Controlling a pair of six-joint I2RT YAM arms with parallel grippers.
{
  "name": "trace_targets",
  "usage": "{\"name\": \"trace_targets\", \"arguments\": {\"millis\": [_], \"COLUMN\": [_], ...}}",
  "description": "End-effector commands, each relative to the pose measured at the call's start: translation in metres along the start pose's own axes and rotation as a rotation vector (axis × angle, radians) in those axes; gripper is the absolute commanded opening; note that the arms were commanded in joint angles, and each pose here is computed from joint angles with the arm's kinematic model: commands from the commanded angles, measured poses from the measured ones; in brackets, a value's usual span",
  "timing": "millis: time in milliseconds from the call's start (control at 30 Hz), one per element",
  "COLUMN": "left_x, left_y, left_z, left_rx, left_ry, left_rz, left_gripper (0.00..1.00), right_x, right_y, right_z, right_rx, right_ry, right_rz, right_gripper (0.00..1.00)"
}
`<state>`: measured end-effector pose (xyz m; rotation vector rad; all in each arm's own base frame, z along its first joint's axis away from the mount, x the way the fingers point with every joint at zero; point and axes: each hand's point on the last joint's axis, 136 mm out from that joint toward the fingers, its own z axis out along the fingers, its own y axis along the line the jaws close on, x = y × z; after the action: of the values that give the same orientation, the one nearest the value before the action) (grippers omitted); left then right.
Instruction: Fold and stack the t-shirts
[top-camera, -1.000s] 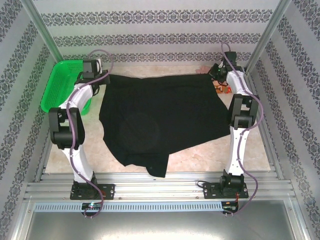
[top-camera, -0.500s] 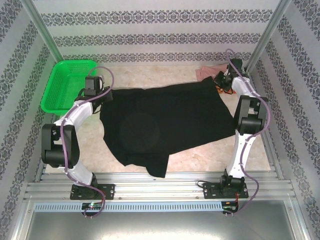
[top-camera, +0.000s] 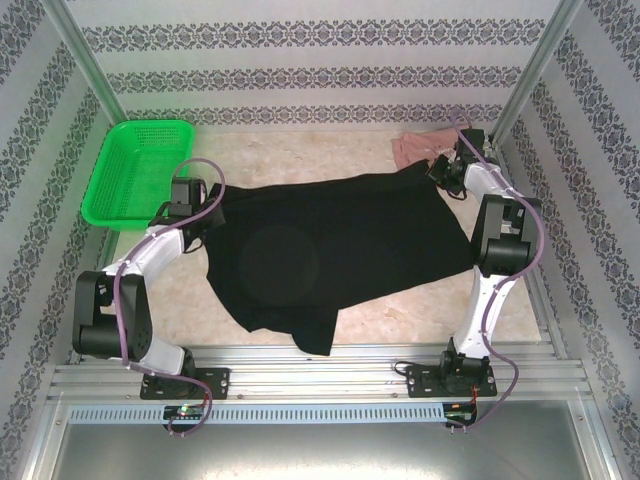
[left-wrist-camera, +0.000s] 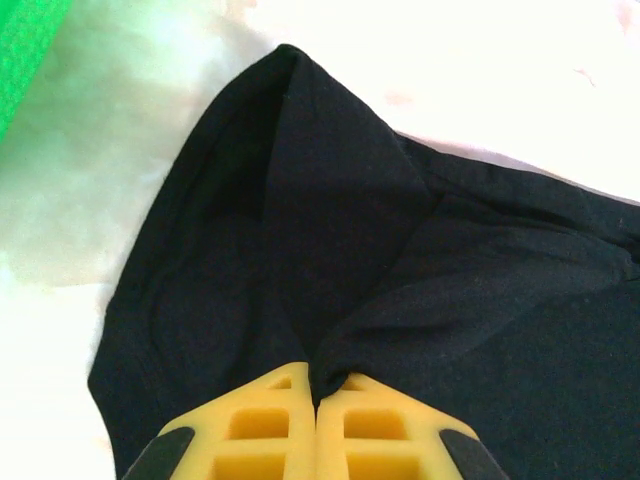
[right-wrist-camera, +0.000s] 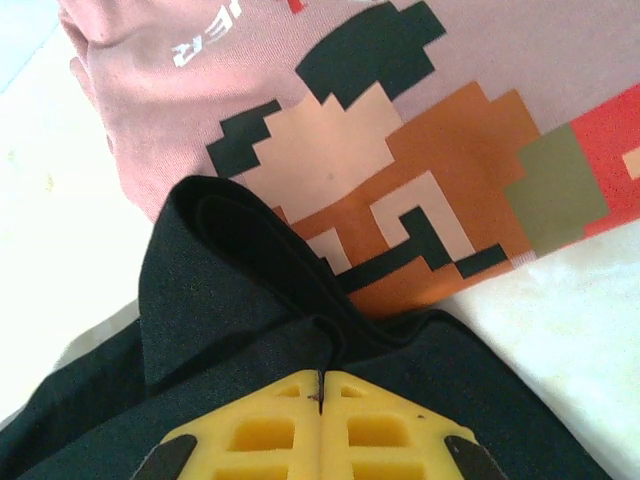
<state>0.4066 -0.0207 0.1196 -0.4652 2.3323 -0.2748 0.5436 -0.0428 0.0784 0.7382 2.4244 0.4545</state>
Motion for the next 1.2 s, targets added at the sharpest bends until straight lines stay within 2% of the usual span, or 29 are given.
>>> {"name": "trace_targets", "arguments": {"millis": [0, 467, 833, 1167], "left_x": [0.012, 0.045, 0.051, 0.083], "left_y": [-0.004, -0.001, -0.033, -0.016], "left_z": [-0.008, -0.021, -0.045, -0.043], "left_rx": [-0.005, -0.005, 0.045, -0.009], "left_ry": [0.01, 0.035, 0.02, 0.074], "left_rz": [-0.025, -0.098, -0.107, -0.117], "left_gripper": [0.0, 0.0, 0.0, 0.0], "right_x": [-0.011, -0.015, -0.025, -0.017], "right_y": [-0.005, -0.011, -0.003, -0.012], "right_z": [-0.015, -0.005, 0.0, 0.006], "right_rx": [0.02, 0.015, -0.018, 0.001], "right_ry": [-0.047, -0.034, -0.029, 0.002], "right_rz": [-0.021, -0.031, -0.044, -0.049], "right_gripper": [0.0, 0.0, 0.0, 0.0]}}
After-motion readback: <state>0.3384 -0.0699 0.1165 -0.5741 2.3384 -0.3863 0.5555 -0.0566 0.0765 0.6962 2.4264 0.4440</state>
